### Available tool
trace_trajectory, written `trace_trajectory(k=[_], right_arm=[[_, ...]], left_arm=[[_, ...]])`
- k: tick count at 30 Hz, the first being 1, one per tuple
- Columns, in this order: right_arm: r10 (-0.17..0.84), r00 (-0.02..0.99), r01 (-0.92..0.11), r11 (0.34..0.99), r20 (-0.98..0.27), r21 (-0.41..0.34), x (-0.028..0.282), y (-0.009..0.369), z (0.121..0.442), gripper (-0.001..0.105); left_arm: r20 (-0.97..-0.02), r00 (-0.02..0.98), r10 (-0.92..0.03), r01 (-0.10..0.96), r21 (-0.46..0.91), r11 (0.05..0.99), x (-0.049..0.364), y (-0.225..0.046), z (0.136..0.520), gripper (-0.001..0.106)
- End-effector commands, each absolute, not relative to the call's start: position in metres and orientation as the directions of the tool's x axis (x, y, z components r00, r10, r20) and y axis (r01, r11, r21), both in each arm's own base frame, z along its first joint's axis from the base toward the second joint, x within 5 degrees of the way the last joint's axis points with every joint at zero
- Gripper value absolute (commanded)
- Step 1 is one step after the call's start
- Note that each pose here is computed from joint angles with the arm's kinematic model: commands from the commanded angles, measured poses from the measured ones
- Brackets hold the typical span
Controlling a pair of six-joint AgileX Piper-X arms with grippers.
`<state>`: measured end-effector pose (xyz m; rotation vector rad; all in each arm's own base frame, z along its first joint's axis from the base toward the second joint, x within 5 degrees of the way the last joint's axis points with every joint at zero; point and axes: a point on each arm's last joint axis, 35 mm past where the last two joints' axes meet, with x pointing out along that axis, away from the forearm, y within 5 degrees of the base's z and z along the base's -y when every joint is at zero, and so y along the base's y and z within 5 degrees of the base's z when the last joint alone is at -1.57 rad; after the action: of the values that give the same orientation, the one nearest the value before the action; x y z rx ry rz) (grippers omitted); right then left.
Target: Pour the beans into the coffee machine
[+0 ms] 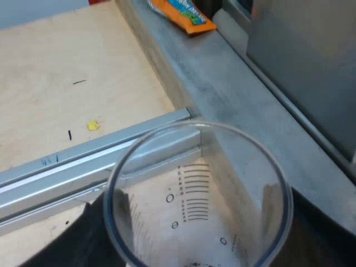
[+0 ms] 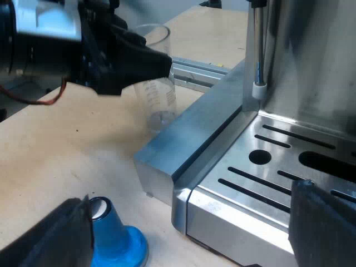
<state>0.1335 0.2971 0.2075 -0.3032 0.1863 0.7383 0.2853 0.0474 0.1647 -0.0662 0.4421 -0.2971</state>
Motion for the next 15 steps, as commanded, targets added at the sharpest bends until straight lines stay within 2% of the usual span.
trace_trajectory(k=[1,4,7,15], right_arm=[[0.634,0.730,-0.681,0.705,-0.257,-0.198,0.136,0.297,0.210,0.073],[0.634,0.730,-0.681,0.705,-0.257,-0.198,0.136,0.297,0.210,0.073],[0.634,0.730,-0.681,0.705,-0.257,-0.198,0.136,0.297,0.210,0.073],[0.634,0.730,-0.681,0.706,-0.257,-0.193,0.136,0.297,0.210,0.073]], left_arm=[[-0.354,0.886,-0.300,0.285,-0.097,0.954,0.279,0.046,0.163,0.000],[-0.312,0.914,-0.258,0.246,-0.080,0.966,0.271,0.045,0.159,0.000],[-0.341,0.921,-0.187,0.157,-0.116,0.981,0.269,0.047,0.155,0.000],[-0.349,0.919,-0.183,0.147,-0.127,0.981,0.269,0.047,0.153,0.000]])
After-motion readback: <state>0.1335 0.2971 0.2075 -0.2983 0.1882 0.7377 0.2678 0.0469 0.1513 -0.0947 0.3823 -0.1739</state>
